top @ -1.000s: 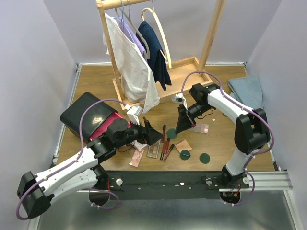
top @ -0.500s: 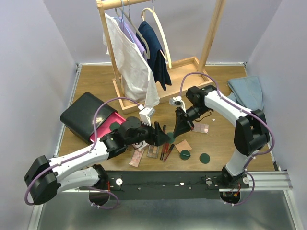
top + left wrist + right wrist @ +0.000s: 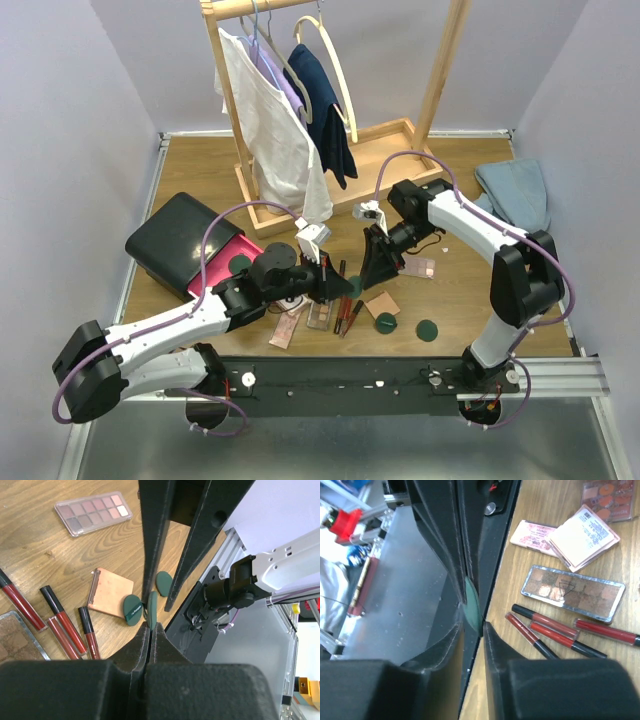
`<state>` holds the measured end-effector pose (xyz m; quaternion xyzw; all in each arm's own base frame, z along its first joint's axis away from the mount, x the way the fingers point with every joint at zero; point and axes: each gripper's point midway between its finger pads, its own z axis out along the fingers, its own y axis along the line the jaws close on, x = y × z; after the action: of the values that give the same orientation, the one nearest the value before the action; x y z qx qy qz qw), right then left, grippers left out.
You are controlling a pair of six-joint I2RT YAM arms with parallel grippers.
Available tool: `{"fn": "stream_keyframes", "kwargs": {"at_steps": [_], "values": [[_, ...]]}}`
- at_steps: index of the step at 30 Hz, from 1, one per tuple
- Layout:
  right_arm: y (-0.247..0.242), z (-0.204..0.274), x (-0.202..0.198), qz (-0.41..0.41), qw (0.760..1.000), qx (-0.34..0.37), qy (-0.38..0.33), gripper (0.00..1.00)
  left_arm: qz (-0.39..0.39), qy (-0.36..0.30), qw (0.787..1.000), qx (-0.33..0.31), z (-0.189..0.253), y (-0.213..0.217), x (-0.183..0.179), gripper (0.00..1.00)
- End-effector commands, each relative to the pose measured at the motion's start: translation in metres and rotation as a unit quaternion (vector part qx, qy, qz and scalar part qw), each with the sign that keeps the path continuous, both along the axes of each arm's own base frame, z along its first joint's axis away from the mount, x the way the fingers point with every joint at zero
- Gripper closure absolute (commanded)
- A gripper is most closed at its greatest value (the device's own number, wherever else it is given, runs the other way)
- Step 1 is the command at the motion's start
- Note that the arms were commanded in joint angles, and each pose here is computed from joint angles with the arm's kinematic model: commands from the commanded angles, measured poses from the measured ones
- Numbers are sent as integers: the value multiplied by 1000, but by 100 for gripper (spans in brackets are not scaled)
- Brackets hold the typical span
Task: Organize the makeup
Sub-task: Place the makeup tool in the drawer.
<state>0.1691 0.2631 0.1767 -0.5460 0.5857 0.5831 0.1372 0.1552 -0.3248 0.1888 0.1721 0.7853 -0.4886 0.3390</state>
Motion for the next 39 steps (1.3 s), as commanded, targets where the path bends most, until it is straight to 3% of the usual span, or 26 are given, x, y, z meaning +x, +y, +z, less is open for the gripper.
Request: {"fn": "stream_keyframes", "kwargs": {"at_steps": [1, 2, 3, 5, 6, 8, 10, 15, 19, 27, 39], "values": [[3, 4, 3, -24, 999, -6, -29, 47, 18, -35, 999, -23, 24, 11, 0, 100], [1, -3, 10, -40, 998, -31, -49, 40, 36, -33, 999, -9, 20, 19, 3, 100], [-3, -12, 8, -70, 995, -68, -22, 30, 45, -34, 998, -3, 18, 25, 3, 100], [-7, -14, 36, -130, 981, -86, -115, 22, 75, -40, 996, 13, 19, 45, 3, 100], [-13, -24, 33, -153, 977, -107, -106, 15, 86, -41, 995, 19, 19, 52, 3, 100], [-22, -20, 49, -200, 958, -121, -167, 10, 109, -45, 992, 34, 20, 74, -1, 100], [-33, -26, 51, -232, 946, -141, -175, 7, 145, -59, 987, 32, 31, 95, 0, 100], [-63, -21, 72, -321, 908, -153, -220, 2, 205, -74, 974, 64, 38, 140, -2, 100], [-93, -18, 91, -392, 884, -150, -207, 1, 251, -91, 960, 83, 46, 168, 2, 100], [-115, -21, 99, -428, 866, -152, -207, 0, 305, -114, 935, 142, 46, 198, 13, 100], [-123, -31, 103, -435, 860, -165, -210, 0, 347, -134, 913, 168, 43, 212, 26, 100]]}}
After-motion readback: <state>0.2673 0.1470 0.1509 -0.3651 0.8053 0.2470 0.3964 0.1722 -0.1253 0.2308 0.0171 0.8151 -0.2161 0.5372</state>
